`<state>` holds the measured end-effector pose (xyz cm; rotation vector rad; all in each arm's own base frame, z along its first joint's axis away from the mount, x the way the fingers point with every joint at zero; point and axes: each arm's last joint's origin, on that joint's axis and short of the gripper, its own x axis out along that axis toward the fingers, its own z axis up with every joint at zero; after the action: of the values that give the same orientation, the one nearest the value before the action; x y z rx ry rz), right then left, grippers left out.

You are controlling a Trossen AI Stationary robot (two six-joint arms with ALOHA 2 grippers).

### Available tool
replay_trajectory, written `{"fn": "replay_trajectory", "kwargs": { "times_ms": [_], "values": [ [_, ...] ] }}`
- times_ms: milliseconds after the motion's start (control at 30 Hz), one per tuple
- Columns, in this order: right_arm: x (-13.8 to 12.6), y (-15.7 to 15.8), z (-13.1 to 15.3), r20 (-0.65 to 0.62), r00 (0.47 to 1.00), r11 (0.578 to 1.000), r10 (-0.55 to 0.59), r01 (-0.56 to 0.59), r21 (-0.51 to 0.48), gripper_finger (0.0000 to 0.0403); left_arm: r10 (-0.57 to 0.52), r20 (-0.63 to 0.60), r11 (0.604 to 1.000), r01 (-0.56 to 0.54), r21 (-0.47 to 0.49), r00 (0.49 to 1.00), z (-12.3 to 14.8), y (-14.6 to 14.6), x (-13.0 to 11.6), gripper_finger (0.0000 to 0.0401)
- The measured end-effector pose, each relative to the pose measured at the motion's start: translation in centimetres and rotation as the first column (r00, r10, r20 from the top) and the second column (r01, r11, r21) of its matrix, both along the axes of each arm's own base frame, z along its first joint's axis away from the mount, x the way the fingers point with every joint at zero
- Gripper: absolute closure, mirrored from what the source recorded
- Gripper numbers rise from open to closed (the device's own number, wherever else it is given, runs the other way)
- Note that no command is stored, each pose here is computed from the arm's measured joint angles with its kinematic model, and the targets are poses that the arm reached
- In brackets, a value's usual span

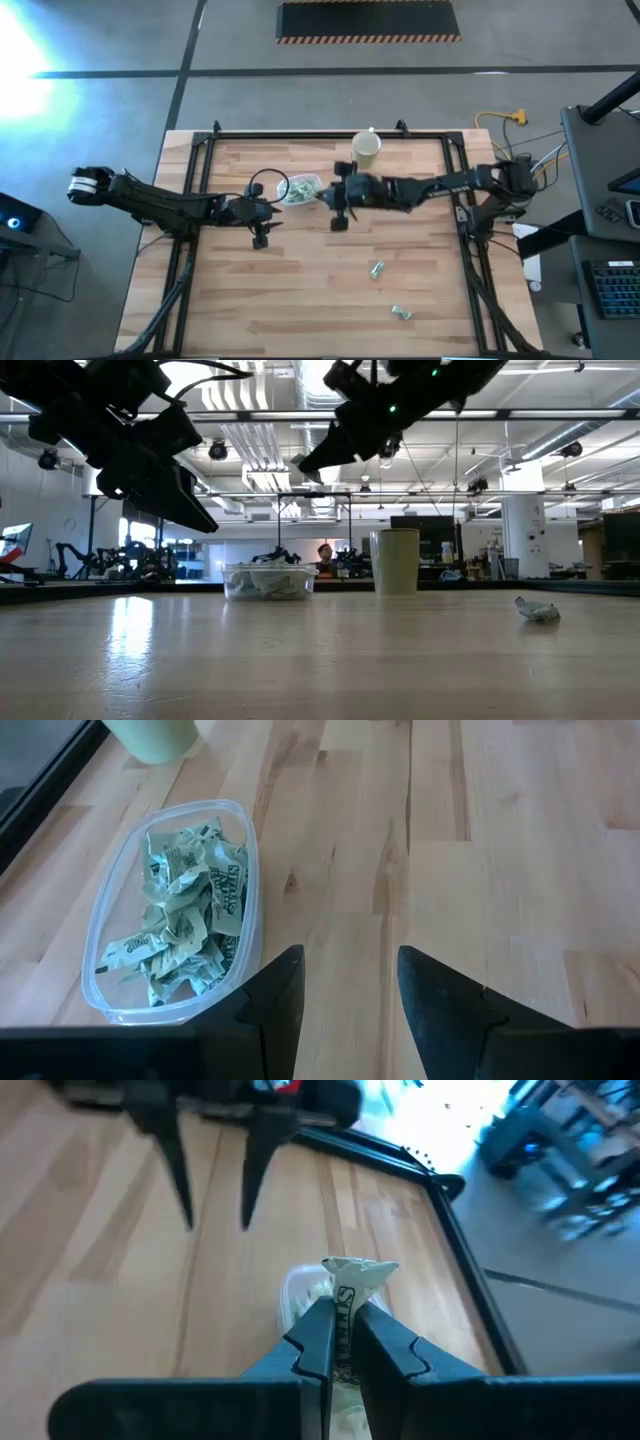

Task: Pick and place Stevia / Truvia into bins
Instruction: Put the stevia packet into the transparent container

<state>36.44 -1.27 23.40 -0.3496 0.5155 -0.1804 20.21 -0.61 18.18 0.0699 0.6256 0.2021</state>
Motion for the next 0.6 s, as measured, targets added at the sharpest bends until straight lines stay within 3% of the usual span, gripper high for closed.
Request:
{"fn": "replay_trajectory", "kwargs": {
  "times_ms": [300,600],
  "values": [
    [1.7,-6.1,-1.9,0.134,0.989,0.987,-0.065,0.044,0.153,0.0376,0.000,-0.003,1.000,0.000,0.001,1.000,-0.1,0.0,0.0,0.0255],
    [3.6,-8.2,-5.6,0.071,0.990,0.973,-0.125,0.109,0.202,0.0376,0.000,-0.003,1.000,0.000,0.000,1.000,-0.1,0.0,0.0,0.0255]
  ]
}}
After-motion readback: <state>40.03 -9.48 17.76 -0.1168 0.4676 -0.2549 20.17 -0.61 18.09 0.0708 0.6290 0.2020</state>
